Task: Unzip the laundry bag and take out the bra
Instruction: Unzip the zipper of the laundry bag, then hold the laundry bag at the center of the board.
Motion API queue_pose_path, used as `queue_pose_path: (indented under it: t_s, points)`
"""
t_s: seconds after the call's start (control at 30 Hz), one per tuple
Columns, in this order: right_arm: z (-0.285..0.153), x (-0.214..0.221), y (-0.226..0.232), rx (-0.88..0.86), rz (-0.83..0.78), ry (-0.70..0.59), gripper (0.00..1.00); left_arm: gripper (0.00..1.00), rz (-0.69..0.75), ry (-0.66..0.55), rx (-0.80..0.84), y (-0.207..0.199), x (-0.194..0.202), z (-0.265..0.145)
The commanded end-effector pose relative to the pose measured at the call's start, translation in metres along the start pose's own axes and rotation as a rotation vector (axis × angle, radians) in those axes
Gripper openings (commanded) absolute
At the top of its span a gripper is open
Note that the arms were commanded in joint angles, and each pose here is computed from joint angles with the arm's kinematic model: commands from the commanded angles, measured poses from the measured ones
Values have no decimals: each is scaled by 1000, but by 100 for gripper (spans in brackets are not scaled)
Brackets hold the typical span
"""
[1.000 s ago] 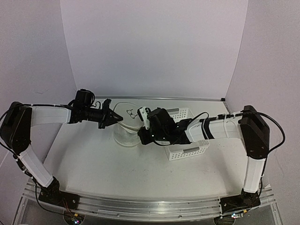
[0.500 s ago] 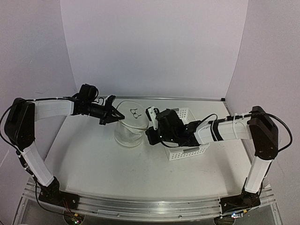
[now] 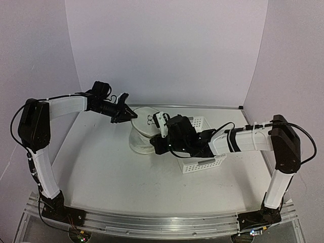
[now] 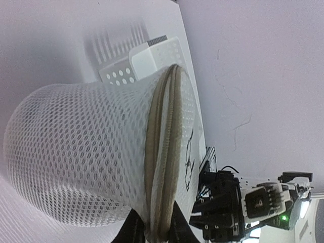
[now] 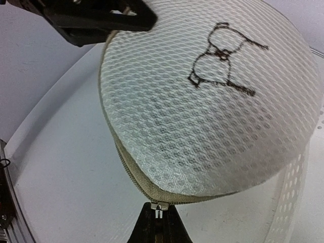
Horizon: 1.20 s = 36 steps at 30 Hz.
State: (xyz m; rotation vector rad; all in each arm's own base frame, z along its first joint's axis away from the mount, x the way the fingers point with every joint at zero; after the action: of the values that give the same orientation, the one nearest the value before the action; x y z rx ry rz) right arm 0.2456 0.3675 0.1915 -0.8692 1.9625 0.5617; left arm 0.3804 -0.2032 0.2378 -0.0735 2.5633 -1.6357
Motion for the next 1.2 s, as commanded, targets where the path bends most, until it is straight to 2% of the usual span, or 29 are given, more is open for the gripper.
queue_pose_path:
  t_s: [0.0,0.1,0.23,0.33,0.37,0.5,0.77,0.93,1.17]
  points:
    - [7,-24,13,-62,52,-60,0,18,100,-97,-12,-22,-30,-15]
    - [13,-28,14,-61,77,-68,0,25,92,-116,-39,-20,-39,-15]
    - [21,-33,15,-52,106,-69,0,40,69,-152,-90,-17,-39,-18]
    - [28,-36,15,-44,124,-66,0,53,76,-185,-124,-20,-32,-26]
    - [30,-37,15,-43,128,-66,0,61,82,-195,-136,-22,-28,-30]
    - [38,-40,17,-51,135,-64,0,71,83,-212,-166,-24,-11,-41]
    - [49,-51,23,-93,128,-78,0,78,15,-220,-170,-19,30,-59]
    - [55,-57,25,-117,125,-91,0,79,-61,-181,-61,-10,47,-53]
    - [56,-60,28,-148,125,-93,0,79,-119,-143,9,1,55,-37]
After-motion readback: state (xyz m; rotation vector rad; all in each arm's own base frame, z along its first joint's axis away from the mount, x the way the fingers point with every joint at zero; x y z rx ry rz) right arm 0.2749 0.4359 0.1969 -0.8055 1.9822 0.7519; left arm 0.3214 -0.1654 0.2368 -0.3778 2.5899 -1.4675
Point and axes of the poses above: each gripper's point midway between its finger pads, its own z axis out along the fingers, its own y axis along the line the jaws close on, x = y × z, the point moved 10 cm from there along -z, back along the fingers, and after that the axes turned 15 degrees about -z, right-handed, at the moved point
